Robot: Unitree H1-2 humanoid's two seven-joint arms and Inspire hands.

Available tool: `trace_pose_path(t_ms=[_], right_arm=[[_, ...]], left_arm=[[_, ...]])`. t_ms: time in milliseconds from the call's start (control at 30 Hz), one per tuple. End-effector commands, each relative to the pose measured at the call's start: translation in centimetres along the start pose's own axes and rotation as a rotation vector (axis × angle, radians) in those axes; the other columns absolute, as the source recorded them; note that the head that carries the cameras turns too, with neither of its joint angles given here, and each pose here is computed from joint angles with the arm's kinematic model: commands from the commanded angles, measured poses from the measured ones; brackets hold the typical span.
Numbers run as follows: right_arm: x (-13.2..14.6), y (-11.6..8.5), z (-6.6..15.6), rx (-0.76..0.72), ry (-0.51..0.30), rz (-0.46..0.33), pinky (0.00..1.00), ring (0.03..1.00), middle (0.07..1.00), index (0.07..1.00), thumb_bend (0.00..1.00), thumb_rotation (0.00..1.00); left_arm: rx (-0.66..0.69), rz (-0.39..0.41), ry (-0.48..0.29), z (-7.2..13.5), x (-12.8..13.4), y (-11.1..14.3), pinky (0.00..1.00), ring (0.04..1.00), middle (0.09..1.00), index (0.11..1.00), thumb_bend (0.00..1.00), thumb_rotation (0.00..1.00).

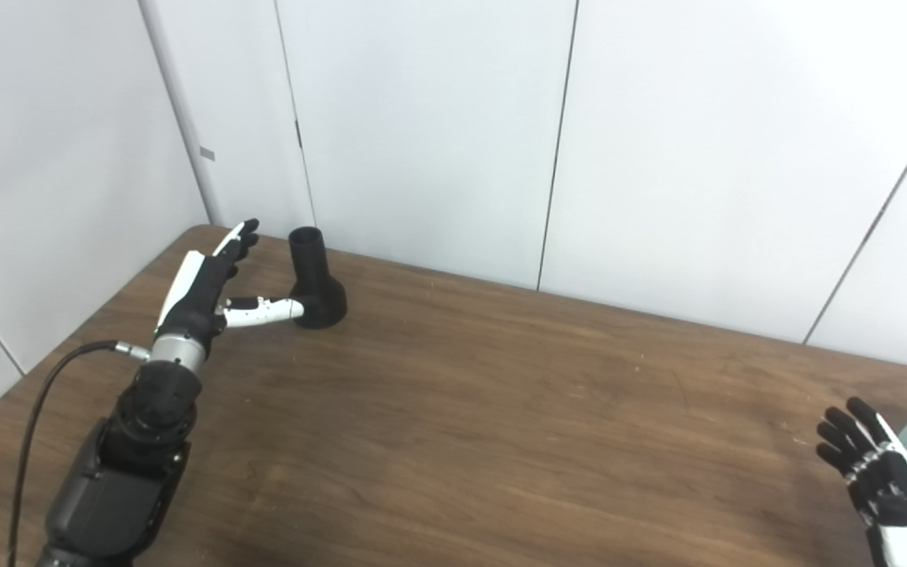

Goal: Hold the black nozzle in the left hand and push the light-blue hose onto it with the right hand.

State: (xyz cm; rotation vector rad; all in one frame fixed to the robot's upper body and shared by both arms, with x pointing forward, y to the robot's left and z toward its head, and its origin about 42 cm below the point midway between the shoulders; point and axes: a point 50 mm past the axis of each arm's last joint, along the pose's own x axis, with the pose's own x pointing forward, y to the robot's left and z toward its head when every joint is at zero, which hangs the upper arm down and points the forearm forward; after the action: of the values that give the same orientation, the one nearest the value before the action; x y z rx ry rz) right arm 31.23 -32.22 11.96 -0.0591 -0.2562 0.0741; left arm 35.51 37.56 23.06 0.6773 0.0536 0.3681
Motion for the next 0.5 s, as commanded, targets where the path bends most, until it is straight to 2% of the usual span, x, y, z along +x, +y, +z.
trace_pose_path(t_ms=[0, 233, 467], right_arm=[[-5.1, 2.2, -4.7, 0.096, 0.172, -0.018, 0.86, 0.879, 0.883, 0.911, 0.63, 0.87], [-5.0, 2.2, -4.8, 0.105, 0.179, -0.013, 0.86, 0.877, 0.881, 0.911, 0.63, 0.87], [-5.1, 2.3, -4.7, 0.102, 0.186, -0.011, 0.85, 0.875, 0.877, 0.912, 0.62, 0.87]], left_arm=[[0.079, 0.032, -0.032, 1.6, 2.0, 1.2, 0.99, 0.998, 0.956, 0.913, 0.91, 0.27], [0.176, 0.004, 0.046, 1.0, 4.5, 0.8, 1.00, 1.000, 0.963, 0.916, 0.95, 0.33], [0.214, -0.022, 0.084, 0.9, 6.1, 0.5, 1.00, 1.000, 0.970, 0.919, 0.96, 0.36]])
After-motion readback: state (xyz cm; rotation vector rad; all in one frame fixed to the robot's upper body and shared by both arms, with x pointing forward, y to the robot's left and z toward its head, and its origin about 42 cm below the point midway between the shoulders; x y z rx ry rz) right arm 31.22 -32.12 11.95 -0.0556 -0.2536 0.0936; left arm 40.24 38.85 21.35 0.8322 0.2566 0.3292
